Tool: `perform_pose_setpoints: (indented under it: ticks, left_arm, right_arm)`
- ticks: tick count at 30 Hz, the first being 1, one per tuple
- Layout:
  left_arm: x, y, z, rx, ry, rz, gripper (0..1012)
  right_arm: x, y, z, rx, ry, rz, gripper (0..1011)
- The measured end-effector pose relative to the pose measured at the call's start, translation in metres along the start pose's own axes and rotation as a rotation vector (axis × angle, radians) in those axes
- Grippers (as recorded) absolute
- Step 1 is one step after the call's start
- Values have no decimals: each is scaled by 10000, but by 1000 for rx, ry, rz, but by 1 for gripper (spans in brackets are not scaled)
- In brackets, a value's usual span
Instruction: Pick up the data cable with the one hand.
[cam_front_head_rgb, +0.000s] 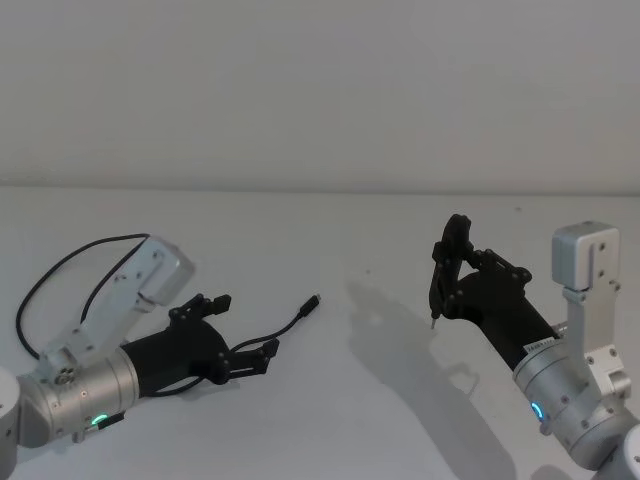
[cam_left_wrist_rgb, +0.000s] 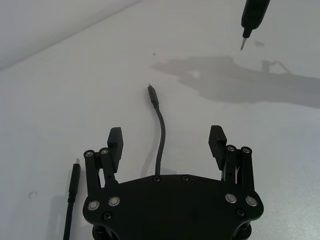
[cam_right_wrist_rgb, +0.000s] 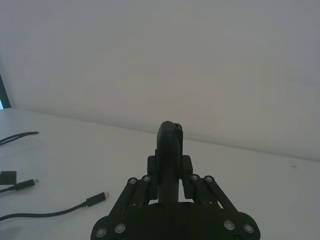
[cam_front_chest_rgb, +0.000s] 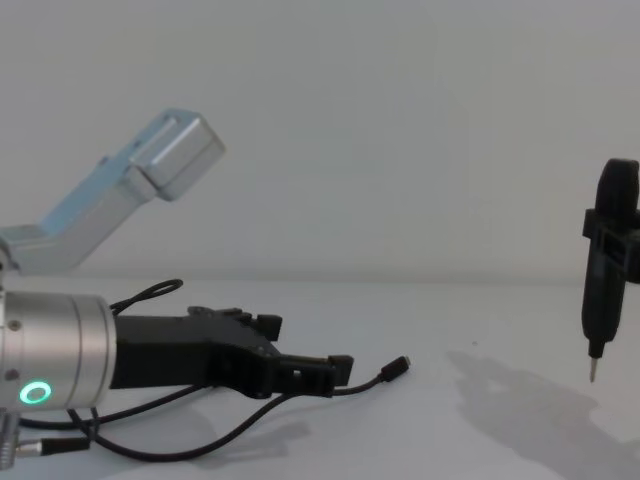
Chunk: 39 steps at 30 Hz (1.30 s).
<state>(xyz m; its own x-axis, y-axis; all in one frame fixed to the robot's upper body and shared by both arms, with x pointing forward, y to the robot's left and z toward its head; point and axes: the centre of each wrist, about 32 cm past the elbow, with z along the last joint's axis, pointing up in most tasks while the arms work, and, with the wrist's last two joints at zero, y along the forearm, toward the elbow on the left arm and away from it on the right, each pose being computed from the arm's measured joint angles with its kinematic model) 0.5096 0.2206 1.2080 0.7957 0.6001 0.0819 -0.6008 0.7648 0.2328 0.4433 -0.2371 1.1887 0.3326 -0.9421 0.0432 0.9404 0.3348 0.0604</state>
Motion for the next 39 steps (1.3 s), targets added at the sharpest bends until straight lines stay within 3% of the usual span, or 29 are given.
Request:
perform_pose_setpoints:
  ticks: [5, 16, 32, 39]
  left_arm:
    - [34, -68, -7, 25, -1, -7, 1002]
    - [105, -132, -39, 77, 0, -9, 1002]
    - [150, -172, -62, 97, 12, -18, 1002]
    - [157, -180, -67, 99, 16, -20, 872]
  right_arm:
    - [0, 0, 0, 0, 0, 0, 275]
    - [0, 0, 0, 0, 0, 0, 275]
    - [0, 0, 0, 0, 0, 0, 275]
    - [0, 0, 0, 0, 0, 0, 274]
